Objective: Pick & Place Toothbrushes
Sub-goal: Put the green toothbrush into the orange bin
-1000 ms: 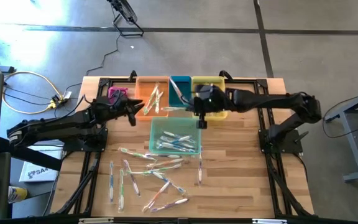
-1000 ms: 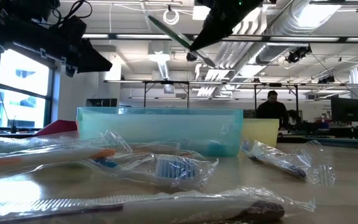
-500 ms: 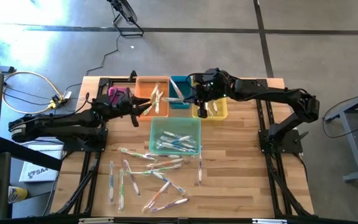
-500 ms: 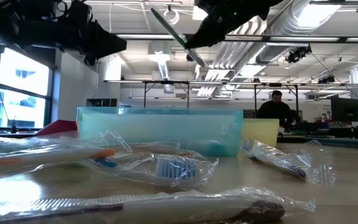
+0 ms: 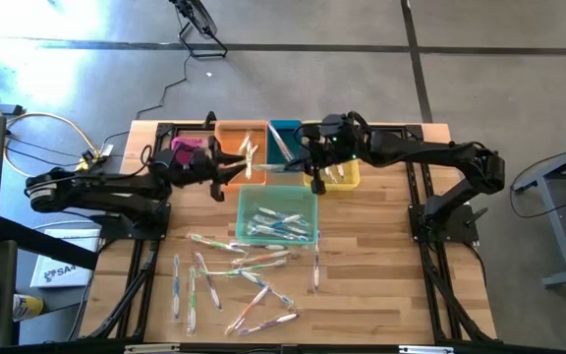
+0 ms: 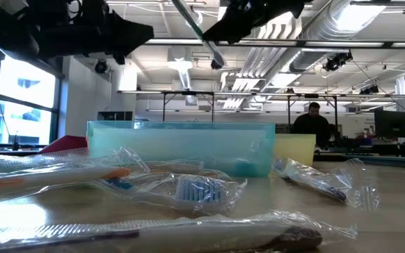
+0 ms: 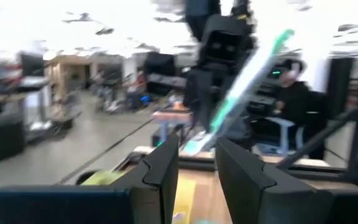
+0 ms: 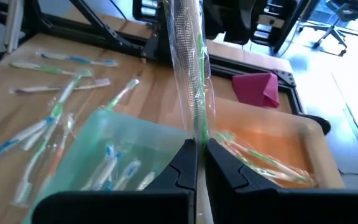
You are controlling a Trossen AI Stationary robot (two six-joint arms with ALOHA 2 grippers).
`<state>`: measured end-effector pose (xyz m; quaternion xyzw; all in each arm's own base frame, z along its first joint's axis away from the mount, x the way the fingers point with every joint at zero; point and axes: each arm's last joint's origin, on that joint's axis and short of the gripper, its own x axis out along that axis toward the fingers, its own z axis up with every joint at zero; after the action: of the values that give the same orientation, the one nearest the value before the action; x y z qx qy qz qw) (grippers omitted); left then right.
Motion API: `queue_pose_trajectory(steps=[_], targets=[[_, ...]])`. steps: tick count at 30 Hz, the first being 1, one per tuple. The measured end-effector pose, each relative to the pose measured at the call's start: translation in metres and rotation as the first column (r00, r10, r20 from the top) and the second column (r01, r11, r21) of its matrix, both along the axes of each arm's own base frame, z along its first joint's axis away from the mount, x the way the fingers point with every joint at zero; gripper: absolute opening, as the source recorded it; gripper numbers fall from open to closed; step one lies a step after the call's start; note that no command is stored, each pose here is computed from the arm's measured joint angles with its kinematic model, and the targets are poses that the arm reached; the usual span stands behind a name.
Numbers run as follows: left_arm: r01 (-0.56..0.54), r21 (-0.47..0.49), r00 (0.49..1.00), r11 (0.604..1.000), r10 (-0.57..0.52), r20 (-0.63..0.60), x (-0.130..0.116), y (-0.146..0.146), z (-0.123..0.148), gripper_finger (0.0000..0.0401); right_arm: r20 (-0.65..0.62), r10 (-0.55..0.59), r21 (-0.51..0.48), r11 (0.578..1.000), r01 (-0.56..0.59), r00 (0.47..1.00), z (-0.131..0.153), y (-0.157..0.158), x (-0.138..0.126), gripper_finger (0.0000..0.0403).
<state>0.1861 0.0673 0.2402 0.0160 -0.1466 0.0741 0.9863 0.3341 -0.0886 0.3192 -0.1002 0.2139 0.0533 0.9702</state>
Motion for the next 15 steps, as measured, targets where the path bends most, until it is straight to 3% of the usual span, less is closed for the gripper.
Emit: queue_pose_trajectory(steps=[8, 15], targets=[[0.047, 0.065, 0.999, 0.997, -0.048, 0.021, 0.005, 0.0, 0.0, 0.0104, 0.03, 0.01, 0.023, 1.0, -0.011, 1.0, 0.003, 0.01, 0.004, 0.0004], [0.114, 0.147, 0.993, 0.983, -0.118, 0.015, 0.029, -0.007, 0.014, 0.0104, 0.026, -0.104, -0.009, 0.995, 0.104, 0.994, 0.003, 0.01, 0.005, 0.0004]])
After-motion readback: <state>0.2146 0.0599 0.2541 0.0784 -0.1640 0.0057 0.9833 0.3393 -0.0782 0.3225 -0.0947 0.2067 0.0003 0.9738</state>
